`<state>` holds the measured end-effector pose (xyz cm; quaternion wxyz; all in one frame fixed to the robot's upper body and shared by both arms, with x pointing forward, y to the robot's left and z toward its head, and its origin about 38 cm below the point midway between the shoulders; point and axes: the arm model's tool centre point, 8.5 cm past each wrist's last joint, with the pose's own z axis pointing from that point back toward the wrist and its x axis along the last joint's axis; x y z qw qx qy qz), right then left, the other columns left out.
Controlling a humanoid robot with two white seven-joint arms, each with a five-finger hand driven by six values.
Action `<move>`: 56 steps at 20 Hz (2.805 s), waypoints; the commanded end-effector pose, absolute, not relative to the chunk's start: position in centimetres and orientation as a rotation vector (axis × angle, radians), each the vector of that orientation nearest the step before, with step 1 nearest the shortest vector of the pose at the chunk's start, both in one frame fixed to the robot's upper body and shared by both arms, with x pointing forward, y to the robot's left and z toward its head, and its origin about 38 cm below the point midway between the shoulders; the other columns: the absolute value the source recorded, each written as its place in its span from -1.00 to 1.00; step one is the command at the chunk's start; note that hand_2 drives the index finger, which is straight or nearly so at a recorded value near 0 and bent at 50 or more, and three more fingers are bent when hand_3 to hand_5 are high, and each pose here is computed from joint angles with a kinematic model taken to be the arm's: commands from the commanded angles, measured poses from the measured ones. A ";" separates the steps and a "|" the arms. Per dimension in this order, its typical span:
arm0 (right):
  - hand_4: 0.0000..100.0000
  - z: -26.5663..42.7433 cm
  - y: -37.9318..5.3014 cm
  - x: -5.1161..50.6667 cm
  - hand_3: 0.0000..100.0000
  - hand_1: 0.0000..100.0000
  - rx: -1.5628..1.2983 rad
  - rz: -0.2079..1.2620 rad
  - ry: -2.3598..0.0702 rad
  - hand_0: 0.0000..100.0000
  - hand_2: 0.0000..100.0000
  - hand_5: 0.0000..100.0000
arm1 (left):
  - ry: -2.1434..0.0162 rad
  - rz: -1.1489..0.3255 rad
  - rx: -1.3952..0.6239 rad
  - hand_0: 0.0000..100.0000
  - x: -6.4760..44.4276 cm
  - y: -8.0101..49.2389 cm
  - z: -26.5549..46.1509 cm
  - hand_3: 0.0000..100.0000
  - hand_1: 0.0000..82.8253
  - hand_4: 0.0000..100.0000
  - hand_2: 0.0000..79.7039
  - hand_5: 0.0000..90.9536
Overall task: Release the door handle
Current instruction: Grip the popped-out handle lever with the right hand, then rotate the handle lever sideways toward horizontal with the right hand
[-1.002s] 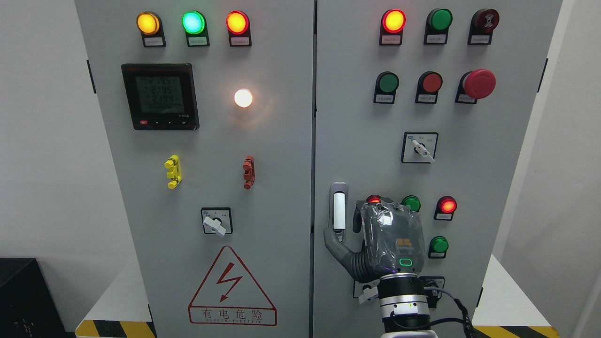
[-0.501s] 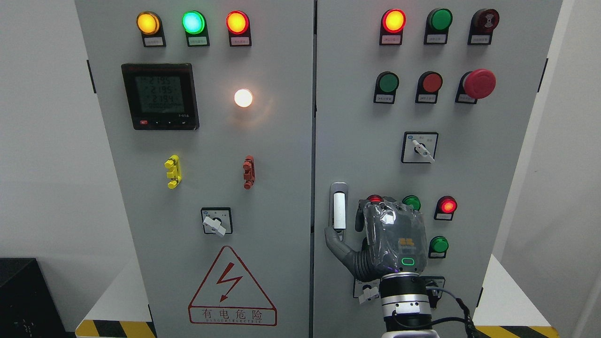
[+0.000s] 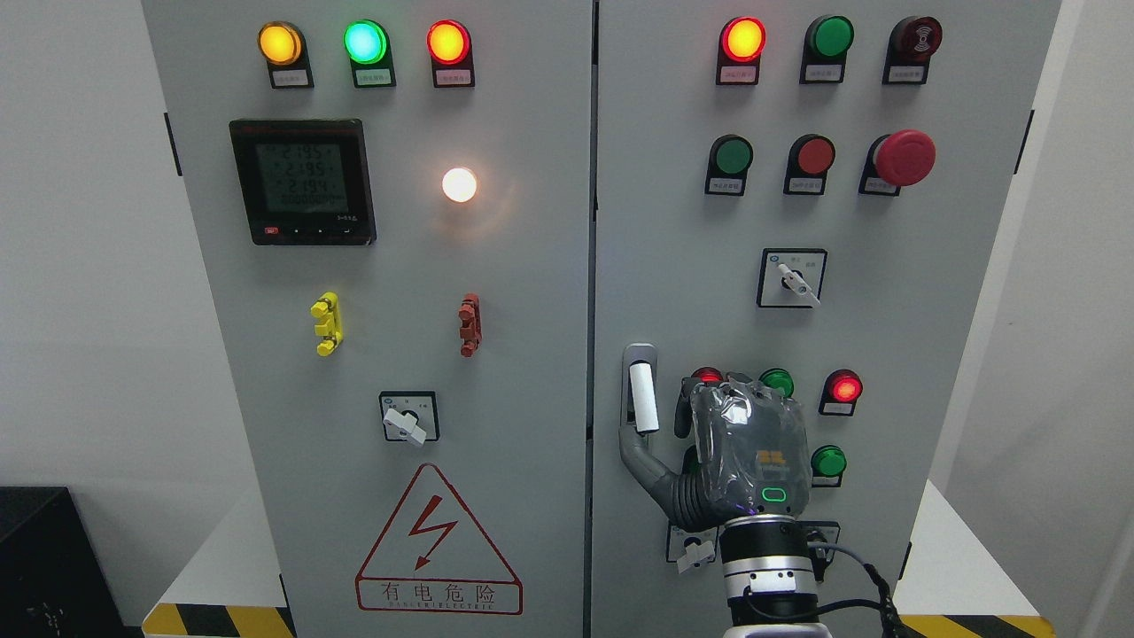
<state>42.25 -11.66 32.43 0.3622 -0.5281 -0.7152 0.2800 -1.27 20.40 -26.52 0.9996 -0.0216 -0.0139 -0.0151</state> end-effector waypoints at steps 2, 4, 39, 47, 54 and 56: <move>0.49 32.4 -12.1 42.3 0.89 -0.10 -1.361 0.708 -1.831 -0.33 0.50 0.37 | -0.027 -0.030 -0.044 -1.00 -1.3 20.4 -26.5 -0.81 -1.00 -1.00 -0.89 -1.00; 0.49 32.3 -12.2 42.3 0.89 -0.09 -1.361 0.706 -1.830 -0.32 0.50 0.37 | -0.029 -0.030 -0.044 -1.00 -1.3 20.4 -26.5 -0.81 -1.00 -1.00 -0.89 -1.00; 0.50 32.7 -13.2 41.9 0.89 -0.05 -1.377 0.662 -1.827 -0.28 0.50 0.39 | -0.027 -0.030 -0.044 -1.00 -1.3 20.4 -26.5 -0.80 -1.00 -1.00 -0.89 -1.00; 0.50 32.8 -13.7 42.0 0.88 -0.05 -1.384 0.647 -1.820 -0.28 0.50 0.40 | -0.029 -0.030 -0.044 -1.00 -1.3 20.4 -26.5 -0.81 -1.00 -1.00 -0.89 -1.00; 0.50 33.0 -13.8 42.0 0.88 -0.06 -1.386 0.644 -1.822 -0.28 0.49 0.40 | -0.029 -0.030 -0.044 -1.00 -1.3 20.4 -26.5 -0.80 -1.00 -1.00 -0.89 -1.00; 0.50 33.0 -13.9 42.1 0.88 -0.06 -1.385 0.639 -1.821 -0.28 0.49 0.40 | -0.027 -0.030 -0.044 -1.00 -1.3 20.4 -26.5 -0.80 -1.00 -1.00 -0.89 -1.00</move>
